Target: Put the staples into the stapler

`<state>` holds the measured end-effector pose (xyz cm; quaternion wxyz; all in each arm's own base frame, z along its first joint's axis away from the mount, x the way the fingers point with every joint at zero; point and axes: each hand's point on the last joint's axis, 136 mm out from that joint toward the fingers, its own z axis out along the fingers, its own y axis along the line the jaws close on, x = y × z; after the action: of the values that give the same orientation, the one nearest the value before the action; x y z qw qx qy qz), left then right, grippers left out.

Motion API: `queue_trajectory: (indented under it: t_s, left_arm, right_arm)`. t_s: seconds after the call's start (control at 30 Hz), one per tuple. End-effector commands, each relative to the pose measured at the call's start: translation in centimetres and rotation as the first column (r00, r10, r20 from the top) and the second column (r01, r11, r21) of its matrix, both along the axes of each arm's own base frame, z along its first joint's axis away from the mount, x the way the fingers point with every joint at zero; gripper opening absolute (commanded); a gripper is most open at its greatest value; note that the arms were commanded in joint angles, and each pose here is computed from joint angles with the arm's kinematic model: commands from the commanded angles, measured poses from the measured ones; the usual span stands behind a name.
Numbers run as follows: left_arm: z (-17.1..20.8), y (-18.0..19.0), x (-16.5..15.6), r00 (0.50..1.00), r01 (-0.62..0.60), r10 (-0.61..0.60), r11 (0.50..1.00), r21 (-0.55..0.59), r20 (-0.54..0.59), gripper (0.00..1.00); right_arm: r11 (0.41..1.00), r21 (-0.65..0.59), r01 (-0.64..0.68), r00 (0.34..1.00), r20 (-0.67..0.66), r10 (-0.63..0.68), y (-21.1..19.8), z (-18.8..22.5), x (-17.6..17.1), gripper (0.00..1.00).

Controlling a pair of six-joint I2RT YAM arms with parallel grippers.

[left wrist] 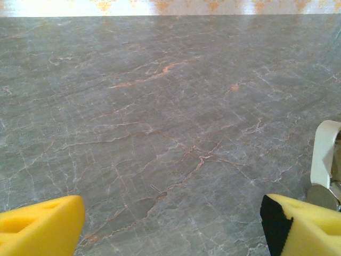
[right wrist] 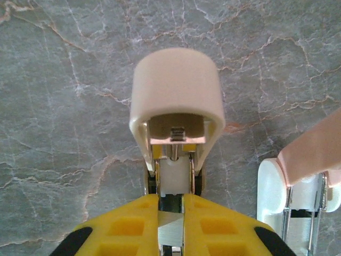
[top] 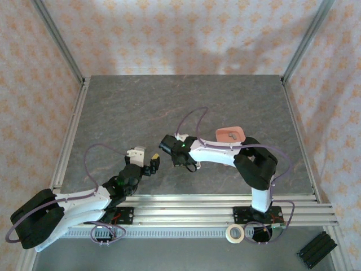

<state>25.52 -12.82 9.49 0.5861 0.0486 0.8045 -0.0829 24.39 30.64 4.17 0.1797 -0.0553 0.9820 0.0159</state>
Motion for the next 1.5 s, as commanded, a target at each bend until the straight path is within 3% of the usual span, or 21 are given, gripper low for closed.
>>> queue_trajectory:
  t_s: [0.0, 0.43, 1.47]
  left_arm:
    - [-0.1, 0.7, 0.1, 1.000, -0.027, 0.027, 0.999, 0.026, -0.002, 0.87]
    - [0.0, 0.6, 0.1, 1.000, -0.023, 0.023, 0.999, 0.026, 0.001, 0.87]
    - [0.1, 0.3, 0.2, 1.000, -0.013, 0.014, 1.000, 0.028, -0.001, 0.87]
  right_arm:
    - [0.998, -0.057, 0.010, 1.000, -0.015, -0.011, -1.2, -1.0, -0.6, 0.15]
    - [1.000, -0.006, -0.020, 0.996, 0.091, 0.020, -0.4, 2.6, 0.8, 0.15]
    - [1.000, -0.029, -0.013, 1.000, 0.021, 0.014, -1.1, -0.4, 0.3, 0.15]
